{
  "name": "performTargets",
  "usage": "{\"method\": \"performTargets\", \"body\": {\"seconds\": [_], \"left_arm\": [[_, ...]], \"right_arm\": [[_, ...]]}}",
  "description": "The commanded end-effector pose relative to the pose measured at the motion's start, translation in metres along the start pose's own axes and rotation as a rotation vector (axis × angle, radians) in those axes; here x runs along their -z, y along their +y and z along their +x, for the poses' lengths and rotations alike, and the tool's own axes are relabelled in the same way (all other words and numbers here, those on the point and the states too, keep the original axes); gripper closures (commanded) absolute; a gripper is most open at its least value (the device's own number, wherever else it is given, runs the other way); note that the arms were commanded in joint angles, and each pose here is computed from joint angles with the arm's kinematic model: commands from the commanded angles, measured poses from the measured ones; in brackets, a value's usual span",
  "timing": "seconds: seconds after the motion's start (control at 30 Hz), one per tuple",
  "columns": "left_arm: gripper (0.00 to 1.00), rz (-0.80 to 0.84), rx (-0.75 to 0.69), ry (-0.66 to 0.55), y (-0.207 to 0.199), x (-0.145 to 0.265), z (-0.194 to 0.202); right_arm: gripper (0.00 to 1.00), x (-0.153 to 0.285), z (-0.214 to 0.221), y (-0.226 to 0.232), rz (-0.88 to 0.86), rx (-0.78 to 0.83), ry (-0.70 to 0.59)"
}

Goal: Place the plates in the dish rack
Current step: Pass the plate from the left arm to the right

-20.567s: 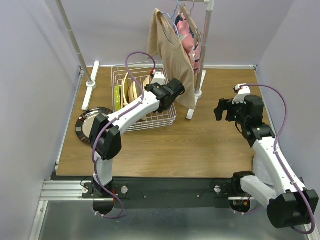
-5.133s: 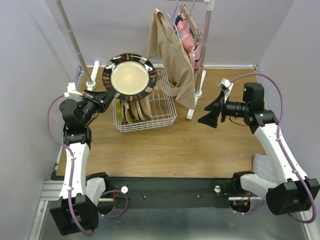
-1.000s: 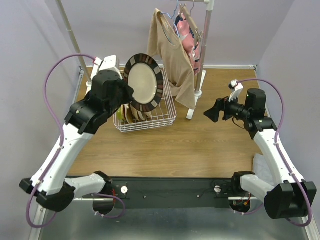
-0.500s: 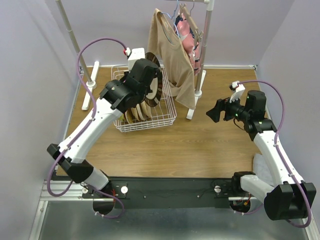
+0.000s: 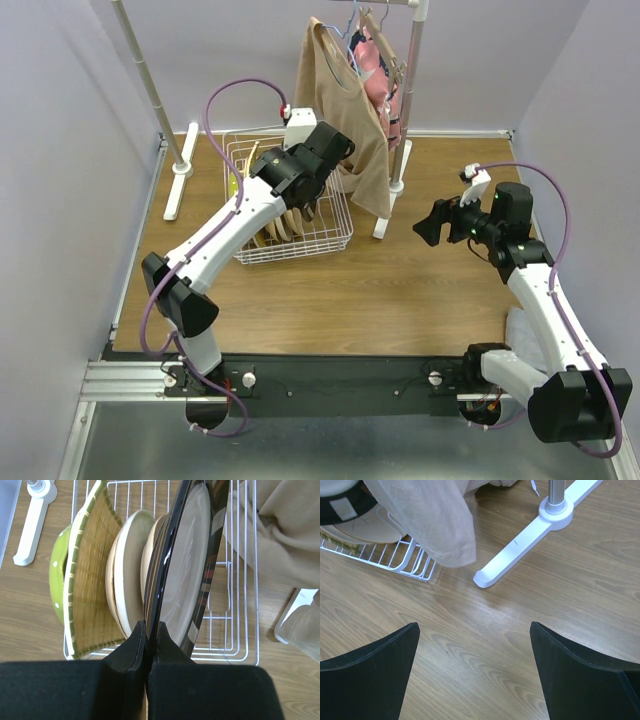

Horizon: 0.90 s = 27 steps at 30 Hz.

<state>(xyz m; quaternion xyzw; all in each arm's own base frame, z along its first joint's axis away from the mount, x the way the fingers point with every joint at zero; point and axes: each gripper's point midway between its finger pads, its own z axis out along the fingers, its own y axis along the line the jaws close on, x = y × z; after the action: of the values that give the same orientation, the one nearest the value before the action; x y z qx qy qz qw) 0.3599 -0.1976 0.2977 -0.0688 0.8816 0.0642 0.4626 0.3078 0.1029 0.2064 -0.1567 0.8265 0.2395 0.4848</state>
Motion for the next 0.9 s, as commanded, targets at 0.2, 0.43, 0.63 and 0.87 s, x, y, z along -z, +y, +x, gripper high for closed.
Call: {"method": "performTargets", "body": {"seconds": [0.2,0.43,0.63,0.87], "left_arm": [[1.00,-0.113,0.071,-0.134,0.002,-0.001,-0.035],[1.00,-0.123,0.058,-0.134,0.002,-0.003,-0.034],[1.00,-0.143,0.024,-0.116,0.003,-0.010,-0.025],[1.00,-0.180,-0.016,-0.126,0.009,-0.013,-0.023]], "right_arm": [[0.00,0.002,-0.002,-0.003,0.016,0.026,-0.021],[0.00,0.003,-0.002,-0.005,0.025,0.025,-0.021],[0.00,0.003,-0.001,-0.004,0.022,0.027,-0.022],[0.00,0.003,-0.001,-0.004,0.022,0.025,-0.022]]}}
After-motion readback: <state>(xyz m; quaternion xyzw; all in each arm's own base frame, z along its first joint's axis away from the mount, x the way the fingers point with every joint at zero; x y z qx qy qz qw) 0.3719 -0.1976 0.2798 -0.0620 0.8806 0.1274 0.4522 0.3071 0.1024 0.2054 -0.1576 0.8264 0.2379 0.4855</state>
